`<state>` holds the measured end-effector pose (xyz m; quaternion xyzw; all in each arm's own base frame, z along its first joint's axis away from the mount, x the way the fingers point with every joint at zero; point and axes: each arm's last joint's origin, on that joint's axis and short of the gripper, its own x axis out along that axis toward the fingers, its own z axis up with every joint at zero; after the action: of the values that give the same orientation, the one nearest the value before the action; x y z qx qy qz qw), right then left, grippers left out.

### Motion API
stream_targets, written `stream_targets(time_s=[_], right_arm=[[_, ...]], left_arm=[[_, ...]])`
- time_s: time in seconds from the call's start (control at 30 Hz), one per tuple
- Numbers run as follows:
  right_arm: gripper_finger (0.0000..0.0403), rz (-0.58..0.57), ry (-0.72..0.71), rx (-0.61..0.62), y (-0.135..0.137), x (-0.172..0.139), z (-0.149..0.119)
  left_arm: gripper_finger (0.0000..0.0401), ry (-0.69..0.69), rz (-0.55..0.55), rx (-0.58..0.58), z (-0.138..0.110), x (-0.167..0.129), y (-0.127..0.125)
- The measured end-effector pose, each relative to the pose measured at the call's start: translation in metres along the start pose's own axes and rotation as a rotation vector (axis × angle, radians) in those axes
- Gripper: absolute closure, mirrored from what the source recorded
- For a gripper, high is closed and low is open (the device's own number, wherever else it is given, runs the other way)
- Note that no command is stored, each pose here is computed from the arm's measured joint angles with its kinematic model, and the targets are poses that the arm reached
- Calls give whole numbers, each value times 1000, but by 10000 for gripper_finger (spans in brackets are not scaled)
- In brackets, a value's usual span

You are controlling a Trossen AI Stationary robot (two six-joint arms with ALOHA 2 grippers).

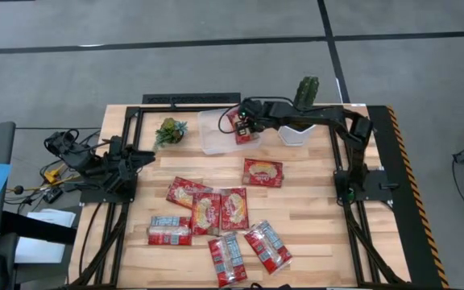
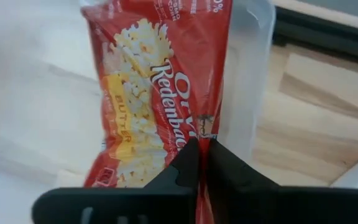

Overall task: Sort popcorn bags into baskets
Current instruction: Put the red popcorn bag into the transparent bin

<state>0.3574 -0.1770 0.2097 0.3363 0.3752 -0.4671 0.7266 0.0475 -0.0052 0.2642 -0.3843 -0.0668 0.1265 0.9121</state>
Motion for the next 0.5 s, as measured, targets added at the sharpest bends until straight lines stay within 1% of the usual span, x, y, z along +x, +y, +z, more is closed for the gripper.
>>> stream_targets(time_s=[0.13, 0.3, 0.37, 0.43, 0.5], right_arm=[[321, 1, -2, -37, 0, -1, 0], [259, 1, 5, -81, -1, -2, 0], [238, -8, 17, -130, -5, -14, 0], [221, 12, 6, -194, -5, -33, 1], [210, 24, 36, -290, -6, -56, -7]], left_arm=[[152, 0, 0, 0, 0, 0, 0], [152, 1, 0, -3, 0, 0, 0], [152, 2, -2, -9, 0, 0, 0], [152, 3, -2, -9, 0, 0, 0], [152, 3, -2, -9, 0, 0, 0]])
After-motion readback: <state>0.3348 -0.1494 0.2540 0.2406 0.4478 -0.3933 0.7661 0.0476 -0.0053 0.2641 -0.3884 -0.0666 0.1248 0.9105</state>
